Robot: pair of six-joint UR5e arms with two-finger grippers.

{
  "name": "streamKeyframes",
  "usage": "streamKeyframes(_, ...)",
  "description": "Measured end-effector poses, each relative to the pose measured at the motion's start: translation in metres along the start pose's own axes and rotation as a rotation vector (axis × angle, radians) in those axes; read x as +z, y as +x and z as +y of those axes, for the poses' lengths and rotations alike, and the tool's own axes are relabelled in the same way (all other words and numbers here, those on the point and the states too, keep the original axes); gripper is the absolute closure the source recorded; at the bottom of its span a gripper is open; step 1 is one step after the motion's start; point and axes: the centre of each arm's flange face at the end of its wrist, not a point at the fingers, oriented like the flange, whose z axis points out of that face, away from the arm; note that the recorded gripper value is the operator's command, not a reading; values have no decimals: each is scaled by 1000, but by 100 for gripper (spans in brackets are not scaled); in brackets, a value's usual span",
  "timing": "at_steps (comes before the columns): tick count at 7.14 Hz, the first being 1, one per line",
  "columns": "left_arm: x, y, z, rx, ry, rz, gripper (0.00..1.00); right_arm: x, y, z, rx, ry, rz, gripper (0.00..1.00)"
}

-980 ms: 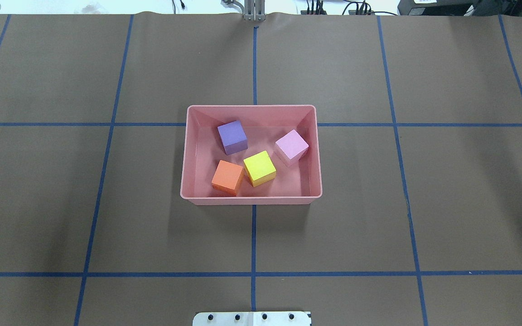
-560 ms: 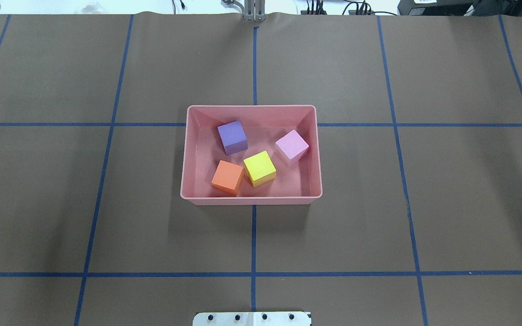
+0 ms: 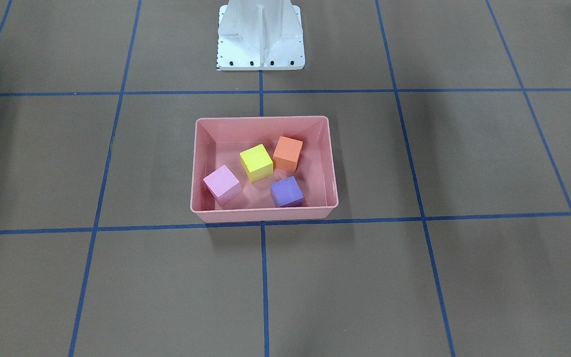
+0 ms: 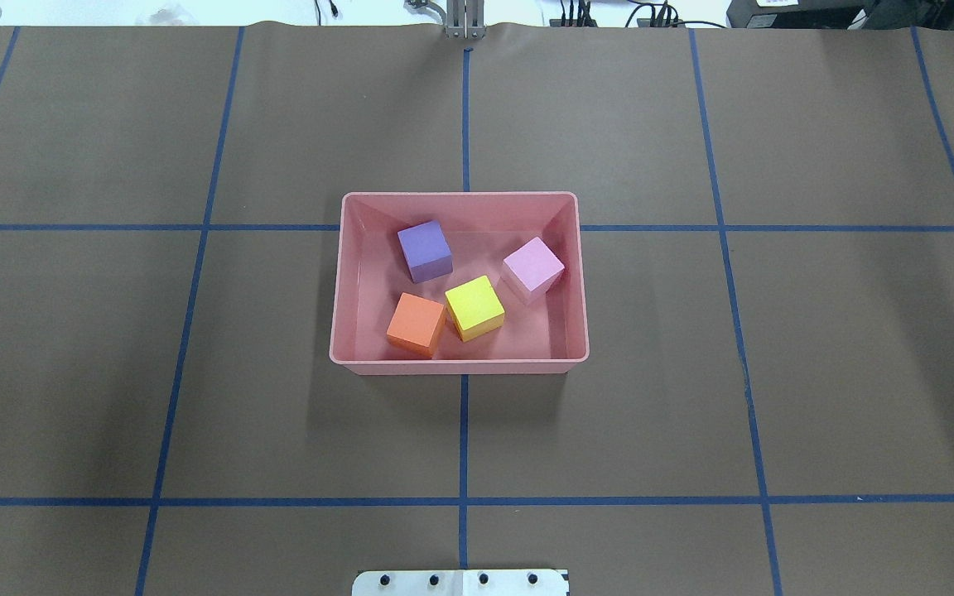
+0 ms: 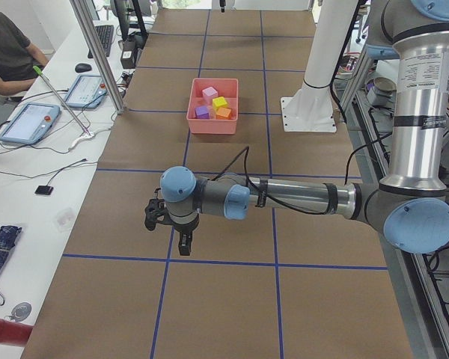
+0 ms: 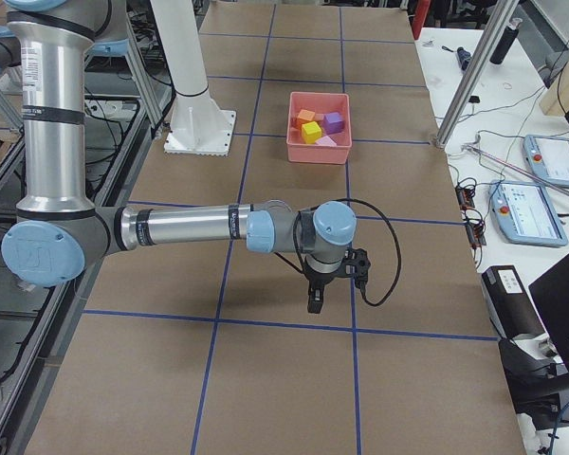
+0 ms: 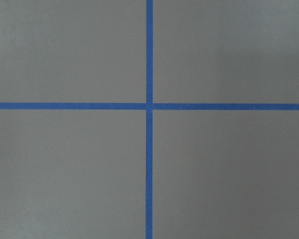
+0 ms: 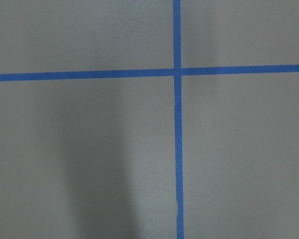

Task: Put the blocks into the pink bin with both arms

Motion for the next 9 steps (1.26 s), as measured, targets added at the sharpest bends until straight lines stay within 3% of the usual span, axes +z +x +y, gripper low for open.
streamKeyframes(9,2,-1,-1,-2,-2,1,0,13,11,-5,6,-10,17,0)
